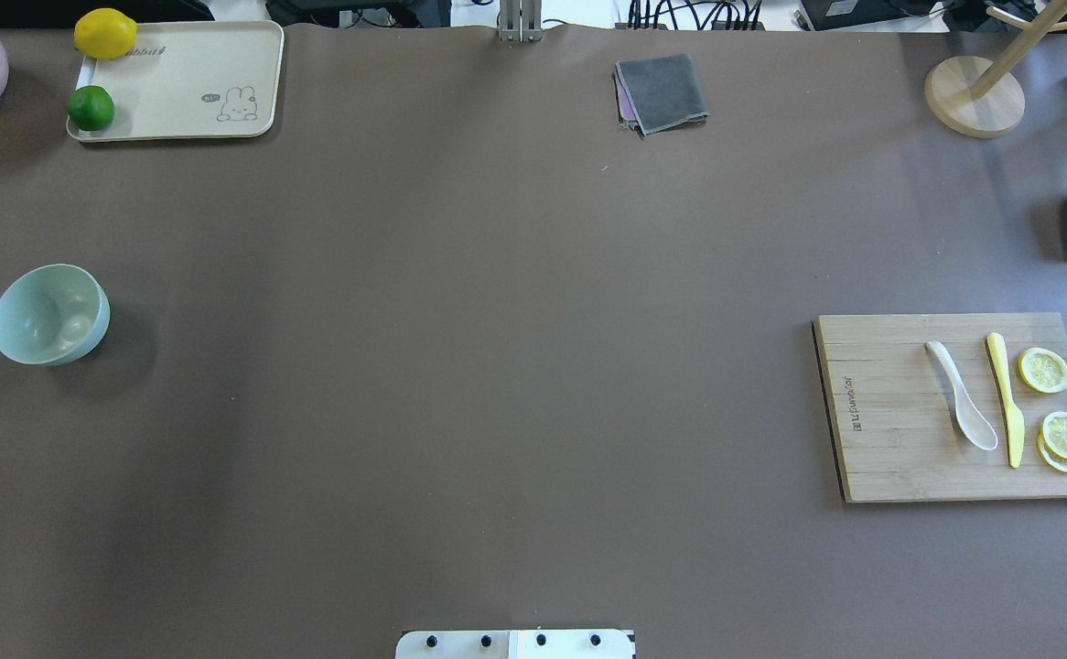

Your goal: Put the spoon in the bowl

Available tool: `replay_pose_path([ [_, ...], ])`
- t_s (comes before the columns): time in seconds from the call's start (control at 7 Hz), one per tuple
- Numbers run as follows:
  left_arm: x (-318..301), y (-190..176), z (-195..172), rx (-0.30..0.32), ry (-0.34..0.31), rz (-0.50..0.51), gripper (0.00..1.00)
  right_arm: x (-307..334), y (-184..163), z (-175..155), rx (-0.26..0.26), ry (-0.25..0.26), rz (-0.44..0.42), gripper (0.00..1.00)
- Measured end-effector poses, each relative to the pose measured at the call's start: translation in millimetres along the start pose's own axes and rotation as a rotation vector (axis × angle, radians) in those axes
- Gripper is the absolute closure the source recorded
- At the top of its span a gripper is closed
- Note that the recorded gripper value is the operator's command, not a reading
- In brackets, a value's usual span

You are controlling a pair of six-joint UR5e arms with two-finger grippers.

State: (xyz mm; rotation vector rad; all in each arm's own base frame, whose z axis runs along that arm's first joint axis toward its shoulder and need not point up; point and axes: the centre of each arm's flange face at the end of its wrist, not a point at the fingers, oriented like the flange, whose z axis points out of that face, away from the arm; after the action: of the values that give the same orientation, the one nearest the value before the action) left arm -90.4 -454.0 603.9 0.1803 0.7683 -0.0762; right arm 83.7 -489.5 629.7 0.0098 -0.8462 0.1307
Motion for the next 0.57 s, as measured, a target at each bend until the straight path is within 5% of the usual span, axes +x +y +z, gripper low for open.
replay_pose_path([
  [0.57, 1.0, -1.1, -0.8, 0.002, 0.001, 0.003, 0.02, 0.6, 0.8, 0.8, -0.002, -0.001, 0.001, 0.00],
])
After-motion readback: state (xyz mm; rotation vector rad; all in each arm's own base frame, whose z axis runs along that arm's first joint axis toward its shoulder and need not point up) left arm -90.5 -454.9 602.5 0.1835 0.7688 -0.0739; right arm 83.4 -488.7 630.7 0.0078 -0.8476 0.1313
